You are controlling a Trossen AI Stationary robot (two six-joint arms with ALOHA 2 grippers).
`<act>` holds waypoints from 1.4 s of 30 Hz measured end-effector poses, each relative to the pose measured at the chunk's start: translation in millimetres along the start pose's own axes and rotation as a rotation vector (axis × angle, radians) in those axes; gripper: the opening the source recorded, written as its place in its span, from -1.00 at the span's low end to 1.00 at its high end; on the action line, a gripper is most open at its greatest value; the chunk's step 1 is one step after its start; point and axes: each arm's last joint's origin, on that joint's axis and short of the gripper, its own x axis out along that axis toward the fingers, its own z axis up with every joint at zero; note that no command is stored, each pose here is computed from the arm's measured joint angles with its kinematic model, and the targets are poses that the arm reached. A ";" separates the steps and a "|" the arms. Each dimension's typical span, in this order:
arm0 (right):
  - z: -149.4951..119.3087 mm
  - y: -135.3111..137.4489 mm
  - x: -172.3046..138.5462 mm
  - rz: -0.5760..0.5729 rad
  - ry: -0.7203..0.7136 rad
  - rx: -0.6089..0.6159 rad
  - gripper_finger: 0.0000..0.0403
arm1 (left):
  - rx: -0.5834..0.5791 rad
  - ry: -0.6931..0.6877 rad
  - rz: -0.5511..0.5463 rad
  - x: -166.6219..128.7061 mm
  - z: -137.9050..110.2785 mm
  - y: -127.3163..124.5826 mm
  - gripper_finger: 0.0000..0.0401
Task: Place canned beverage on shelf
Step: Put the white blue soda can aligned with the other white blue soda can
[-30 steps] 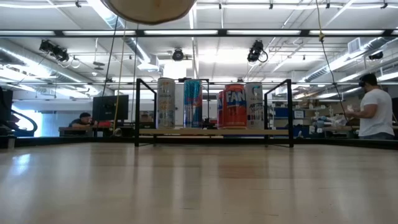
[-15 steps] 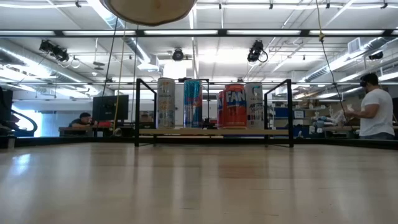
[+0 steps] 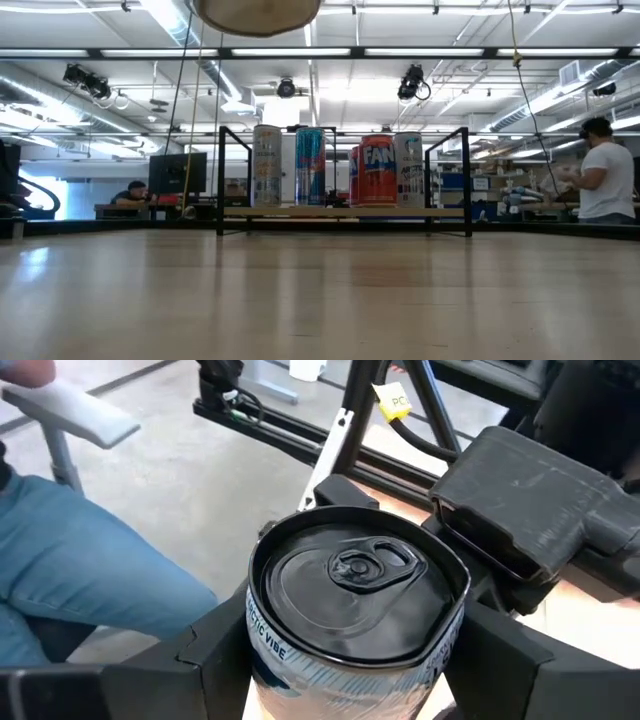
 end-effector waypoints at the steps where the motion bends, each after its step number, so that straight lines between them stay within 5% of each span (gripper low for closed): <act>1: 0.4 -0.1 -0.1 -0.003 -0.001 -0.001 0.33 | 0.002 -0.001 0.000 -1.0 1.2 0.3 0.43; 24: -0.4 8.3 -9.5 -0.042 0.043 -0.010 0.33 | -0.014 -0.008 0.020 -33.3 32.8 13.0 0.43; 42: 12.4 -11.9 -42.4 -0.373 0.056 0.012 0.34 | 0.002 0.033 0.017 -51.7 39.7 11.5 0.43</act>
